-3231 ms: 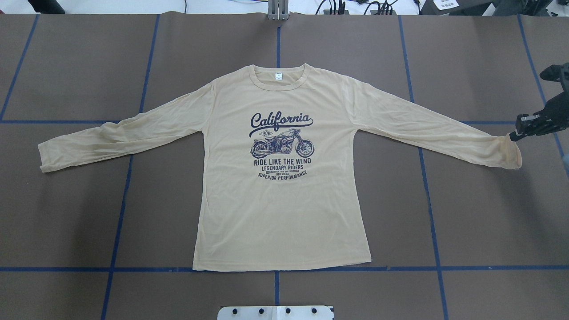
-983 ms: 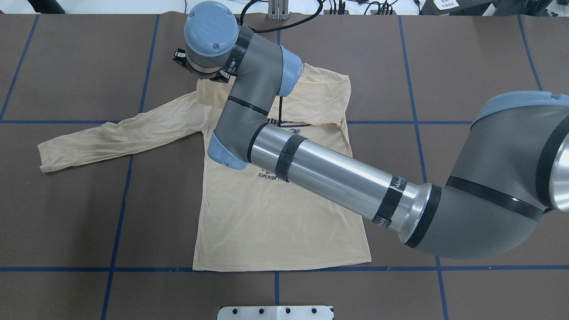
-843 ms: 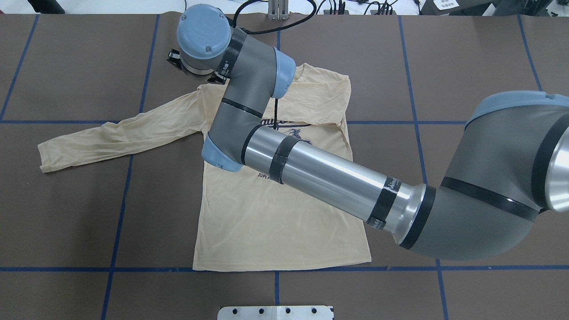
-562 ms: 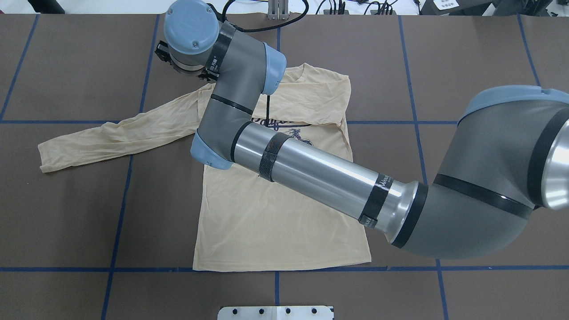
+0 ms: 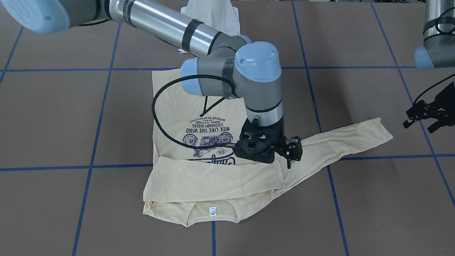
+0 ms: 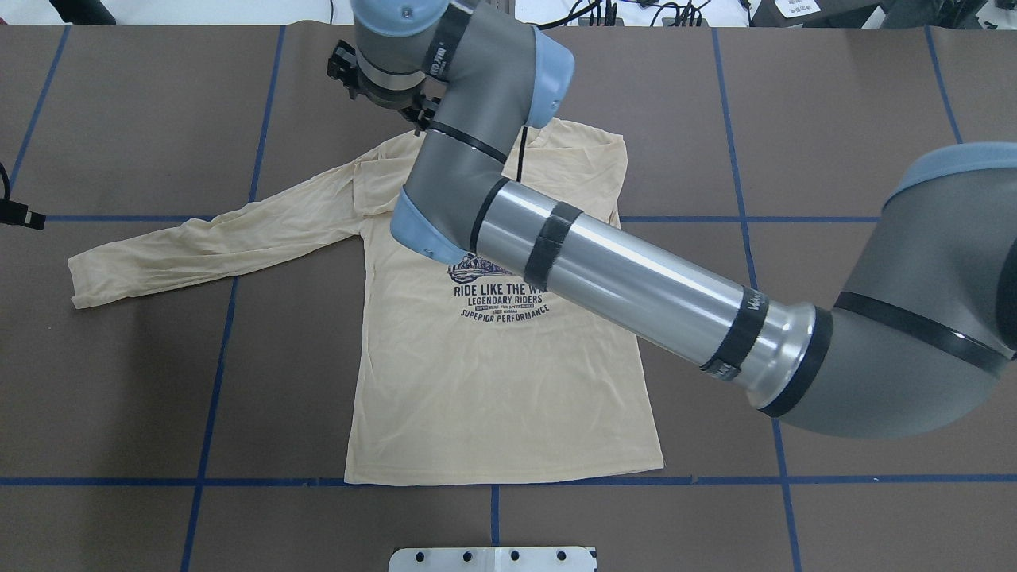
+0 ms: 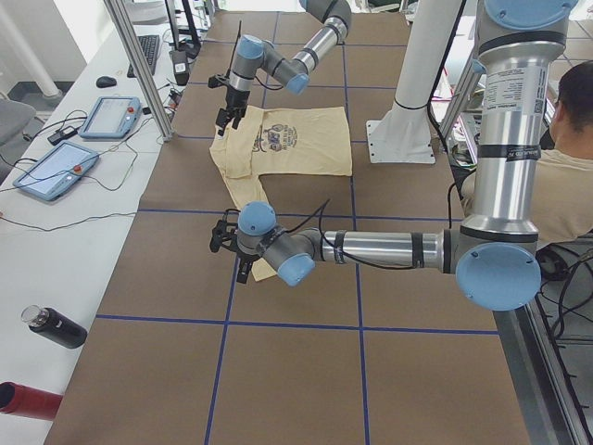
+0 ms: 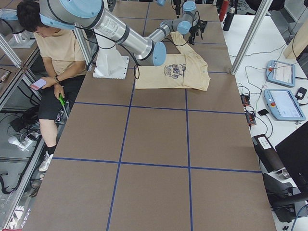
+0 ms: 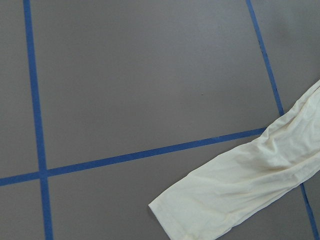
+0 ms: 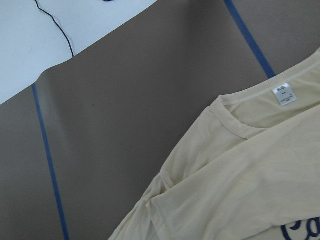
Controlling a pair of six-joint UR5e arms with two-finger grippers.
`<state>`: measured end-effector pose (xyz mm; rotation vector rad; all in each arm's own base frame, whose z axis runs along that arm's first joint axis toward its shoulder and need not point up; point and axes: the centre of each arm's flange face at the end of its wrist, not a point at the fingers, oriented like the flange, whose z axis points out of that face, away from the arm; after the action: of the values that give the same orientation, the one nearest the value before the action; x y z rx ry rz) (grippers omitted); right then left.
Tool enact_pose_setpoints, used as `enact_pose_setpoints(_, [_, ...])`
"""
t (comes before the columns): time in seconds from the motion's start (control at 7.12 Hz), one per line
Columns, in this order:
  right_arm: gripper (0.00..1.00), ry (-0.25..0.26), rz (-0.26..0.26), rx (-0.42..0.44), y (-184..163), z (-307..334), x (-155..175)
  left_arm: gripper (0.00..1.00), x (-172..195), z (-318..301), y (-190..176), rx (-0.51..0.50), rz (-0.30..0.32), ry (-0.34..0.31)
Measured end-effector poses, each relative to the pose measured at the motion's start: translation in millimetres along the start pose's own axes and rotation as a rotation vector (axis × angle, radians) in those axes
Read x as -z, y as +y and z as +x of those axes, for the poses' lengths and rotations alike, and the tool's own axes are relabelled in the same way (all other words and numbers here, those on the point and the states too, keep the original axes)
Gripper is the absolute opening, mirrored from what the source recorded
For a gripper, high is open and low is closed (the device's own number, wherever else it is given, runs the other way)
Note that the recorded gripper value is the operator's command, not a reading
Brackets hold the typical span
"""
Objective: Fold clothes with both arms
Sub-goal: 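Carry the held sleeve across the shirt body toward the collar, then hold the sleeve with the right gripper while the left reaches the other cuff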
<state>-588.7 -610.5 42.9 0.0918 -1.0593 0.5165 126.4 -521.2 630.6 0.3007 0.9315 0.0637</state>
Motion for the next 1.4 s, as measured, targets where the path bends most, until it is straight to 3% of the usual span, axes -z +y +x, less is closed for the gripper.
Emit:
enact_pose_setpoints(0.7, [1.00, 0.052, -0.036, 0.033, -53, 177, 43, 0.70, -42, 23, 2, 0.014, -0.085, 0.058])
enact_pose_setpoints(1.4, [1.00, 0.057, -0.029, 0.029, -61, 228, 59, 0.67, -64, 22, -6, 0.048, -0.117, 0.053])
